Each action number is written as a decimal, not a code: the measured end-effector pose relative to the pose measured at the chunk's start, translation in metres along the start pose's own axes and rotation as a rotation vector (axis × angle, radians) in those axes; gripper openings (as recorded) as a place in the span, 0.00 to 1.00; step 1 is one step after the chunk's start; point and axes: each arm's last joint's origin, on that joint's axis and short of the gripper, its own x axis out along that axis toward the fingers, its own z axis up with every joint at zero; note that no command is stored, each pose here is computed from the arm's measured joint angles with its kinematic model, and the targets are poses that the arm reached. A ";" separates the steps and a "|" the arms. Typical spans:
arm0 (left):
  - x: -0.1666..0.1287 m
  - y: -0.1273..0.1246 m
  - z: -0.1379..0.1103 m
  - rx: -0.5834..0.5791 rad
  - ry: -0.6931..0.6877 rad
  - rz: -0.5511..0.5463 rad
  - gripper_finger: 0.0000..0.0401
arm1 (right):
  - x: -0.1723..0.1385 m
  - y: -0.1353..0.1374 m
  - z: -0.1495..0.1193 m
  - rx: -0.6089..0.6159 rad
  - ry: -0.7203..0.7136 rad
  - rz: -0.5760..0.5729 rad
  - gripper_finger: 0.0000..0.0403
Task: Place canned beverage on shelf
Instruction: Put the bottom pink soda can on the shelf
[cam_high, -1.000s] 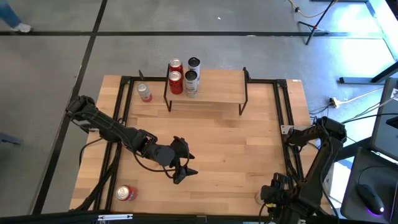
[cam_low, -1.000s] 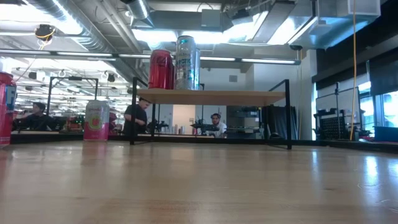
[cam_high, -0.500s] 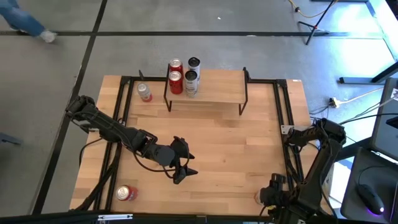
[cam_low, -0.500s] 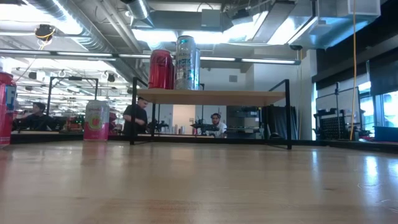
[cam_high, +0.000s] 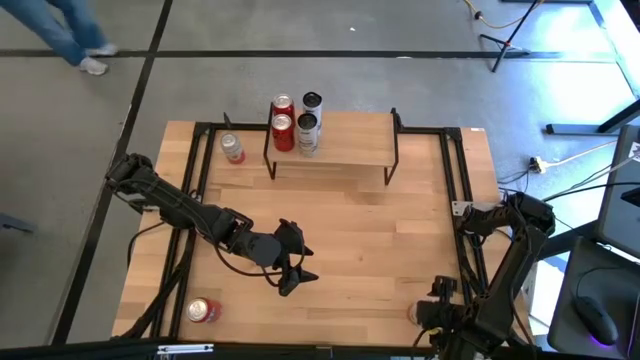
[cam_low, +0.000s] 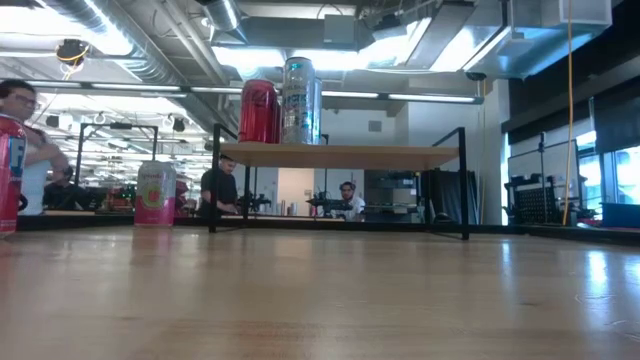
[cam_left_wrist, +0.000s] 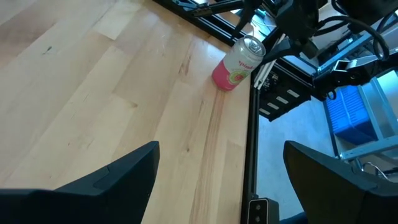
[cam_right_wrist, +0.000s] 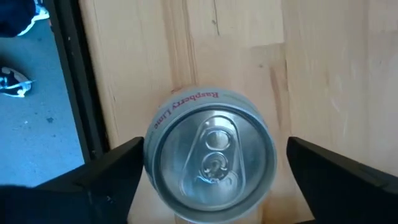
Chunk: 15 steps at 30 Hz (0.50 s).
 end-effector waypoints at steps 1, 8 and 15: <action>0.000 0.000 0.000 0.000 0.000 0.000 0.82 | 0.000 0.000 0.000 -0.004 0.000 0.000 0.92; 0.000 0.000 0.000 0.000 0.000 0.001 0.82 | 0.000 0.000 0.000 -0.032 -0.018 -0.003 0.89; 0.000 0.000 0.000 0.000 0.000 0.002 0.82 | 0.020 -0.004 -0.002 -0.028 0.053 0.012 0.89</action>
